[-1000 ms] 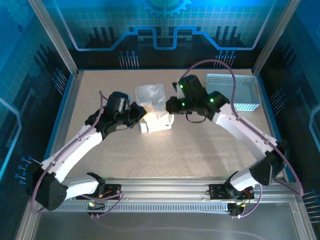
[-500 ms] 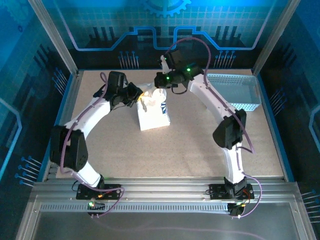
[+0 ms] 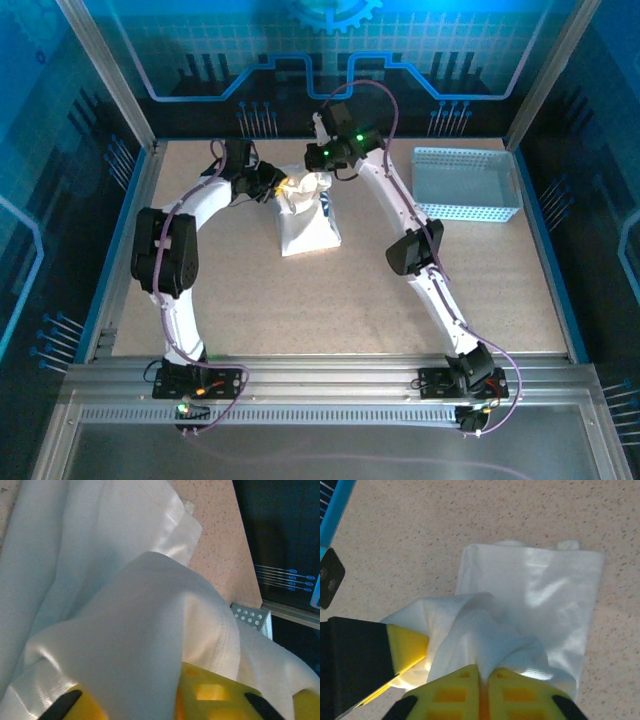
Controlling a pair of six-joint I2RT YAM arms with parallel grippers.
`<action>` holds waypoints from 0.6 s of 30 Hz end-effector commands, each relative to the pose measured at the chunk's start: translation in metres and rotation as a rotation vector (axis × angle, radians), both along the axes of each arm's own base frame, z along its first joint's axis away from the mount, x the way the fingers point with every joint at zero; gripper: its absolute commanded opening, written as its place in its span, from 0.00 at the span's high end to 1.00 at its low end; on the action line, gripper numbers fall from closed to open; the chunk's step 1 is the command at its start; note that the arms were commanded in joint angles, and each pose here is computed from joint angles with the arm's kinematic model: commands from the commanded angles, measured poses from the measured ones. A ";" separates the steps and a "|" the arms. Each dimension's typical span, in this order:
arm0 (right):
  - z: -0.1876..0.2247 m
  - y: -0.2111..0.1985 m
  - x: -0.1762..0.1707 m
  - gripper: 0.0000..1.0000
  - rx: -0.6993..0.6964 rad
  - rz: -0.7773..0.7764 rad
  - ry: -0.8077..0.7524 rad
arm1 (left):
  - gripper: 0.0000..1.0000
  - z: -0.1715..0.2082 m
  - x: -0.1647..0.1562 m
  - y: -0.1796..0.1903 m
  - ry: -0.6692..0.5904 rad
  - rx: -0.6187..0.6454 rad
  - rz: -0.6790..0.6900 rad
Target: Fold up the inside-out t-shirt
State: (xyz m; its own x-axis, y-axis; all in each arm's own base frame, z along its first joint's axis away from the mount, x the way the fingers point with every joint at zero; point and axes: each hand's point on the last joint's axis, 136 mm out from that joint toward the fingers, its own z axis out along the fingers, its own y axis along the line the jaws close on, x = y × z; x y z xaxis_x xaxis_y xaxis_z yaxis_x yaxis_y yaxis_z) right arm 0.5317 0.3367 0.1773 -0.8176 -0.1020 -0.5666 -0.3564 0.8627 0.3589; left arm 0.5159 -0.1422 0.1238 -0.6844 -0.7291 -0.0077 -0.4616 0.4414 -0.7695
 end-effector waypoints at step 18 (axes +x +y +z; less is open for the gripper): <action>-0.002 -0.073 0.019 0.42 -0.071 -0.025 0.005 | 0.37 0.032 -0.004 0.035 -0.064 0.407 -0.105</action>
State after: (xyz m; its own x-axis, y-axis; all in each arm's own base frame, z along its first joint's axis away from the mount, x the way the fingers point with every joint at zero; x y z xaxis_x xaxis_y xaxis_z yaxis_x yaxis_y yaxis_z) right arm 0.5637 0.2644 0.1276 -0.8681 -0.0746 -0.4907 -0.2626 0.9080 0.3266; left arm 0.5273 -0.0877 0.1371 -0.6737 -0.7012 -0.2333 -0.4622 0.6462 -0.6074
